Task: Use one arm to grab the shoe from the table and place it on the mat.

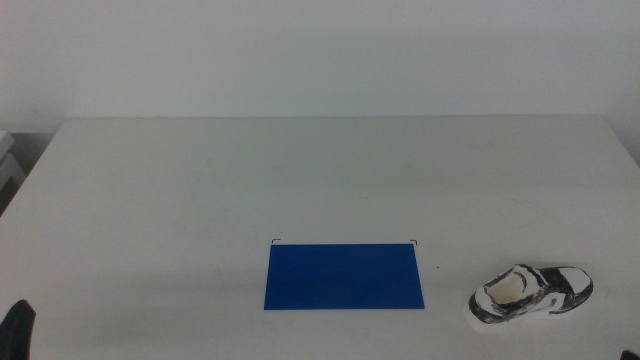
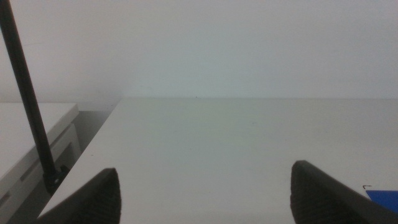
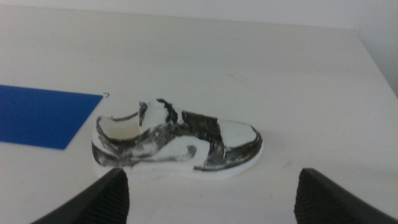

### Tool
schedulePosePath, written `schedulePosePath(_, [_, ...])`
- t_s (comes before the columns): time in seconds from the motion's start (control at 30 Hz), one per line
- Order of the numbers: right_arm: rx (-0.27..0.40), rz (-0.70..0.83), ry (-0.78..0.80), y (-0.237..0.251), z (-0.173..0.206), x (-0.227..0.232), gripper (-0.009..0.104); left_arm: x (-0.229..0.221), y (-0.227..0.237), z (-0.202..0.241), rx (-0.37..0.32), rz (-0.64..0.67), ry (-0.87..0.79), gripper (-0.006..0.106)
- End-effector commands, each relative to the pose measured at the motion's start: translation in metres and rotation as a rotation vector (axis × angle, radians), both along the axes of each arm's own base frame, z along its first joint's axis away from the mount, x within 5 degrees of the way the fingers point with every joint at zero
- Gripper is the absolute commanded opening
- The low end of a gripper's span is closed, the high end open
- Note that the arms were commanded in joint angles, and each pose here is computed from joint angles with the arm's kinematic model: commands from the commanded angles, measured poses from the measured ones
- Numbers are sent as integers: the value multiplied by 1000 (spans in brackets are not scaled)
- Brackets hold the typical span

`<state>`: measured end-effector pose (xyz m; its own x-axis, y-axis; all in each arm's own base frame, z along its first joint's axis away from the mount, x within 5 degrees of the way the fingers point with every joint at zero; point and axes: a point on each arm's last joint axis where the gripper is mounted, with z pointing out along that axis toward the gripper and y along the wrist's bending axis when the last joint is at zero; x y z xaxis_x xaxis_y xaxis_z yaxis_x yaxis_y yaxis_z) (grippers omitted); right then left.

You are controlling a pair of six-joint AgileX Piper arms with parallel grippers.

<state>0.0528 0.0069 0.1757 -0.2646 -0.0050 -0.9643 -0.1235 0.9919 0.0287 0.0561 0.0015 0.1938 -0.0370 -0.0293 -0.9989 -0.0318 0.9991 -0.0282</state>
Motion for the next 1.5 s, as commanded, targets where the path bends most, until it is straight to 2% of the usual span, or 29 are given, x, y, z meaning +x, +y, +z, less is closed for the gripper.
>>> schedulePosePath(0.0, [6, -3, -149, 0, 30, -1, 92, 0, 0, 6, -22, 0, -84, 94])
schedulePosePath(0.47, [-10, -6, -15, 2, 123, 23, 92, 0, 0, 6, -22, 0, -84, 94])
schedulePosePath(0.57, [-15, -9, 114, 4, 139, 36, 92, 0, 0, 6, -22, 0, -84, 94])
schedulePosePath(0.67, [23, -28, 203, 7, 154, 54, 92, 0, 0, 6, -22, 0, -84, 94])
schedulePosePath(0.8, [125, -74, 322, 12, 172, 83, 92, 0, 0, 6, -22, 0, -84, 94])
schedulePosePath(1.0, [172, -98, 522, 35, 188, 127, 92, 0, 0, 6, -22, 0, -84, 94])
schedulePosePath(1.03, [191, -111, 541, 39, 189, 133, 92, 0, 0, 6, -22, 0, -84, 94])
schedulePosePath(1.17, [356, -250, 647, 54, 184, 160, 92, 0, 0, 6, -22, 0, -84, 94])
schedulePosePath(1.47, [684, -632, 873, 73, 140, 191, 92, 0, 0, 6, -22, 0, -84, 94])
